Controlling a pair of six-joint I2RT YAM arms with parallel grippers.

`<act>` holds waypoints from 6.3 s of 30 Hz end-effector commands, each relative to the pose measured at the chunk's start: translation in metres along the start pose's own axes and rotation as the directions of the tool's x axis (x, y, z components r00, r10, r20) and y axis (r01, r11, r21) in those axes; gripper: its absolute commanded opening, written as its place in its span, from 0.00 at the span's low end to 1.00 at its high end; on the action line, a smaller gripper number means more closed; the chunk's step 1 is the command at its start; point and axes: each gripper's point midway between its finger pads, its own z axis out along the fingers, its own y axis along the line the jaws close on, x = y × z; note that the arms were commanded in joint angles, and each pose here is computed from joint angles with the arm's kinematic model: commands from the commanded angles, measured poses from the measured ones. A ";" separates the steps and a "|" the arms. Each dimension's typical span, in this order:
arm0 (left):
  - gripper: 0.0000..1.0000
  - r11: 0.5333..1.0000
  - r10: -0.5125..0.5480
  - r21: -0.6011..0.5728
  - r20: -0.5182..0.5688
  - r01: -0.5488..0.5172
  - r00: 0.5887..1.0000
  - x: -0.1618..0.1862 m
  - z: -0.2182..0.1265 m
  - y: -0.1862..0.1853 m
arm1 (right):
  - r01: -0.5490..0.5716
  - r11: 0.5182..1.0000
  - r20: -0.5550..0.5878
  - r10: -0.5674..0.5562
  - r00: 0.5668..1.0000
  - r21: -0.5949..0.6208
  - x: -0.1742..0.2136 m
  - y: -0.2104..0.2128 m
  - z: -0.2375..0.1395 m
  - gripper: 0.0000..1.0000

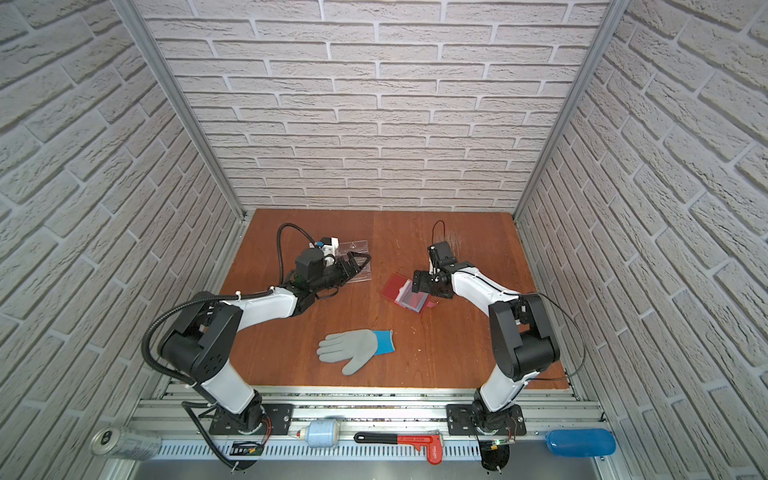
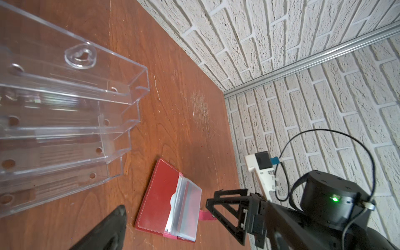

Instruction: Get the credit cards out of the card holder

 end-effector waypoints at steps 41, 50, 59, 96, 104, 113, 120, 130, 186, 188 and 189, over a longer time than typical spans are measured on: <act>0.98 0.995 -0.100 0.020 -0.041 0.101 0.994 0.025 0.028 0.004 | 0.254 0.962 -0.027 -0.253 0.967 0.100 0.013 0.030 -0.010 0.62; 0.98 0.980 -0.192 0.037 -0.091 0.196 0.977 0.051 0.057 0.014 | 0.249 0.961 -0.063 -0.243 0.968 0.120 0.021 0.021 0.004 0.64; 0.98 0.976 -0.217 -0.038 -0.121 0.214 0.969 0.074 0.058 0.037 | 0.242 0.963 -0.096 -0.232 0.968 0.118 0.030 0.018 0.020 0.64; 0.98 0.966 -0.250 -0.098 -0.144 0.237 0.958 0.085 0.044 0.059 | 0.254 0.964 -0.074 -0.248 0.966 0.079 0.029 0.044 0.017 0.64; 0.98 0.974 -0.212 -0.102 -0.120 0.201 0.970 0.063 0.022 0.042 | 0.254 0.966 -0.039 -0.253 0.967 0.049 0.024 0.050 0.002 0.64; 0.98 0.974 -0.220 -0.083 -0.130 0.211 0.967 0.058 0.018 0.031 | 0.254 0.967 -0.012 -0.254 0.967 -0.020 0.019 0.064 -0.006 0.62; 0.98 0.976 -0.218 -0.037 -0.175 0.214 0.960 0.070 0.038 0.013 | 0.202 0.975 -0.040 -0.207 0.978 -0.094 0.017 0.064 0.010 0.55; 0.98 0.978 -0.205 -0.023 -0.243 0.206 0.948 0.086 0.061 0.011 | 0.165 0.980 -0.092 -0.175 0.980 -0.110 0.030 0.049 0.030 0.36; 0.98 0.998 -0.045 0.027 -0.393 0.061 0.919 0.108 0.067 0.012 | 0.047 0.973 -0.140 -0.080 0.987 -0.225 0.055 0.038 0.030 0.20; 0.98 0.998 -0.040 0.036 -0.394 0.059 0.918 0.108 0.068 0.010 | 0.047 0.973 -0.141 -0.080 0.987 -0.225 0.056 0.037 0.031 0.20; 0.98 0.997 -0.036 0.042 -0.394 0.058 0.918 0.108 0.068 0.009 | 0.046 0.974 -0.143 -0.079 0.987 -0.224 0.057 0.037 0.031 0.20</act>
